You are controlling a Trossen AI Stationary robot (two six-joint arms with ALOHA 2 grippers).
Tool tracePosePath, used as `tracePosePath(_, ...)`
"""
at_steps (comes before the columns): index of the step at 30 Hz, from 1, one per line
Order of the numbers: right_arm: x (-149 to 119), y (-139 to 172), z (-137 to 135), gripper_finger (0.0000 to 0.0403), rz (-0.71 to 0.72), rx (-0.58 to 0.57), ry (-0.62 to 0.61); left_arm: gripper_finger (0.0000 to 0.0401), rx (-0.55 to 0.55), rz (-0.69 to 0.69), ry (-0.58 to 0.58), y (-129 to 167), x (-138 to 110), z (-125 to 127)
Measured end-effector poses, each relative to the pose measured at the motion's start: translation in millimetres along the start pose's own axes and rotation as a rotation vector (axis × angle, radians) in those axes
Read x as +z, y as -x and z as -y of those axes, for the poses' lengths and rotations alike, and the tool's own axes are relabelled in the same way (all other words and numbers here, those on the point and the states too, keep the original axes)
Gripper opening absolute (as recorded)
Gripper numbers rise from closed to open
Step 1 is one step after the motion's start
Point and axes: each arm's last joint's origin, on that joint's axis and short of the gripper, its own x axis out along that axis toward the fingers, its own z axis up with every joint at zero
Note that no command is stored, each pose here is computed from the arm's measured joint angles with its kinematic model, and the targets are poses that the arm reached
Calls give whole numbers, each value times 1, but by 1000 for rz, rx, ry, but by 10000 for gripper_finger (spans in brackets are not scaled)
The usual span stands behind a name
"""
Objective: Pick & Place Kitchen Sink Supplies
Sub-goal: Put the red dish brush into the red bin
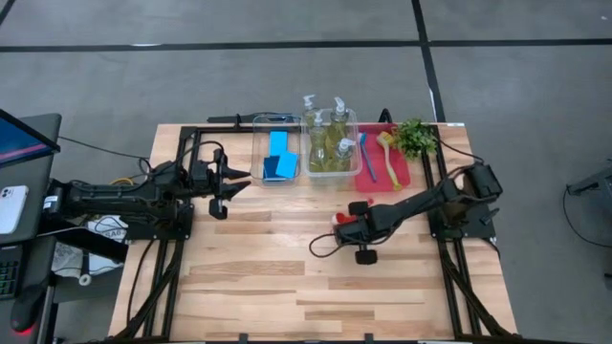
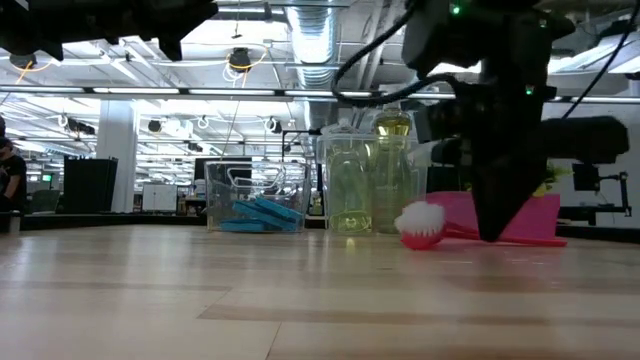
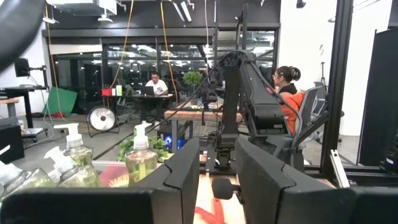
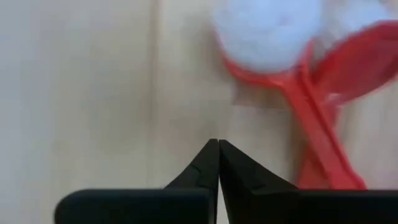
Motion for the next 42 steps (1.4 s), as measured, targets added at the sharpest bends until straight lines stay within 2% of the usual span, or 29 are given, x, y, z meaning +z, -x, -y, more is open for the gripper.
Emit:
tracePosePath(9,16,13,0,1,76,9,-42,104,0,2,0,0,0,0)
tracePosePath(14,22,19,0,14,103,11,-49,104,0,2,0,0,0,0)
tracePosePath(28,24,17,22,100,91,-21,-120,104,0,2,0,0,0,0)
tracePosePath(35,16,16,37,140,9,-133,-149,104,0,2,0,0,0,0)
tracePosePath(42,18,-7,45,163,-63,-152,-136,104,0,2,0,0,0,0)
